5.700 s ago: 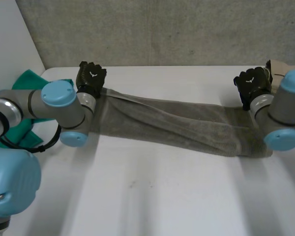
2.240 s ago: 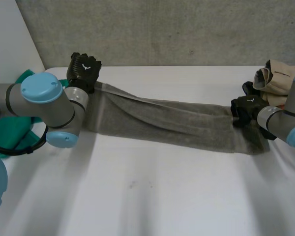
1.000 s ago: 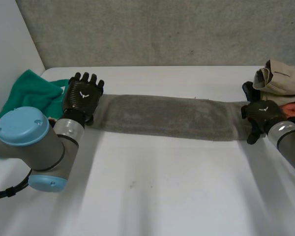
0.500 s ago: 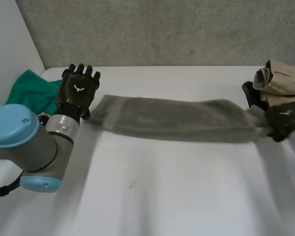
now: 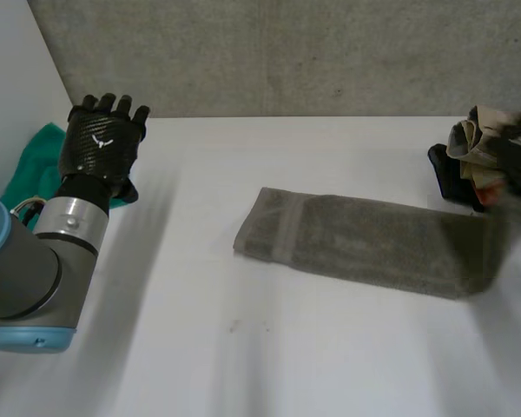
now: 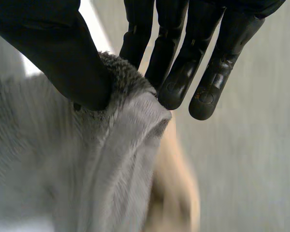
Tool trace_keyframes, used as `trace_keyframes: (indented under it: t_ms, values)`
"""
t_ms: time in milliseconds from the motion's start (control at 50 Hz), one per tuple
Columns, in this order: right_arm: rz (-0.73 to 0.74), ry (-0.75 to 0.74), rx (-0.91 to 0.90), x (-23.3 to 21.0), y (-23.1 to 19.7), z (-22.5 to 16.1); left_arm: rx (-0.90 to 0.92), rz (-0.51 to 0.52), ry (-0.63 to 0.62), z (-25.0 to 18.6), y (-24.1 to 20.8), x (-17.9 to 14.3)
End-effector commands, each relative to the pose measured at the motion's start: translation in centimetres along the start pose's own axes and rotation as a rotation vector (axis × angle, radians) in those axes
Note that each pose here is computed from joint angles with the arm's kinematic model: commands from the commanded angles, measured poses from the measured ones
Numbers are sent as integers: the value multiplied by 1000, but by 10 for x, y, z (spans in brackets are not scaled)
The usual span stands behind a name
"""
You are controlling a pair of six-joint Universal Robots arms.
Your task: Fold the laundry.
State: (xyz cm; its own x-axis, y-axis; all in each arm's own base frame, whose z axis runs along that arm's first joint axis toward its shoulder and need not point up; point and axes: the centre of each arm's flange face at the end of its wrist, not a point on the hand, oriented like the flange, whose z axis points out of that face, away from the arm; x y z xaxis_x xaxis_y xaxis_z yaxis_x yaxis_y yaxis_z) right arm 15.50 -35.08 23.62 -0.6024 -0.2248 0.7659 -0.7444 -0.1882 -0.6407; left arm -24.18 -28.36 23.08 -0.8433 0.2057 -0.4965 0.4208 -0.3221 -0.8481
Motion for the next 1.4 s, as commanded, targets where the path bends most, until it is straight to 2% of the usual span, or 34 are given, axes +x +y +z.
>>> trace_keyframes:
  t_ms: [20, 80, 100, 180, 240, 300, 360, 500, 540, 600, 640, 720, 800, 940, 1120, 1280, 1360, 1400]
  values:
    - [-13, -229, 443, -122, -123, -3, 1, 1, -1, -2, -1, -1]
    - [-15, -328, 539, -166, -149, -12, -1, -1, 3, -3, -1, 1]
    - [-13, -391, 572, -194, -154, -16, -4, -1, 7, -3, 0, 2]
    - [-16, -465, 557, -241, -142, -9, -3, -2, 14, -4, 1, 5]
    - [-11, -465, 527, -253, -134, -4, 0, -5, 17, -3, 0, 6]
    - [2, -390, 482, -243, -137, 2, 9, -6, 29, -2, -2, 11]
    - [70, -292, 420, -212, -146, 5, 34, -18, 51, 3, -8, 21]
    - [404, -262, 302, -148, -142, -17, 113, -91, 103, 15, -32, 46]
    - [458, -261, 243, -134, -132, -21, 127, -110, 118, 18, -37, 53]
    - [546, -253, 83, -112, -94, -21, 136, -141, 181, 15, -45, 75]
    - [582, -269, -24, -110, -67, -23, 135, -156, 245, 10, -49, 99]
    - [596, -313, -85, -112, -44, -27, 130, -162, 347, 0, -51, 140]
    - [608, -330, -89, -115, -39, -29, 152, -168, 428, -8, -55, 169]
    - [610, -290, -105, -112, -37, -27, 149, -157, 487, -9, -44, 197]
    - [581, -299, -144, -123, -33, -32, 98, -136, 541, -3, -24, 214]
    - [497, -329, -171, -136, -22, -31, 65, -112, 555, 6, -6, 227]
    - [490, -335, -177, -139, -19, -30, 73, -74, 528, 18, 3, 229]
    - [484, -339, -181, -141, -17, -30, 73, -51, 475, 36, 12, 220]
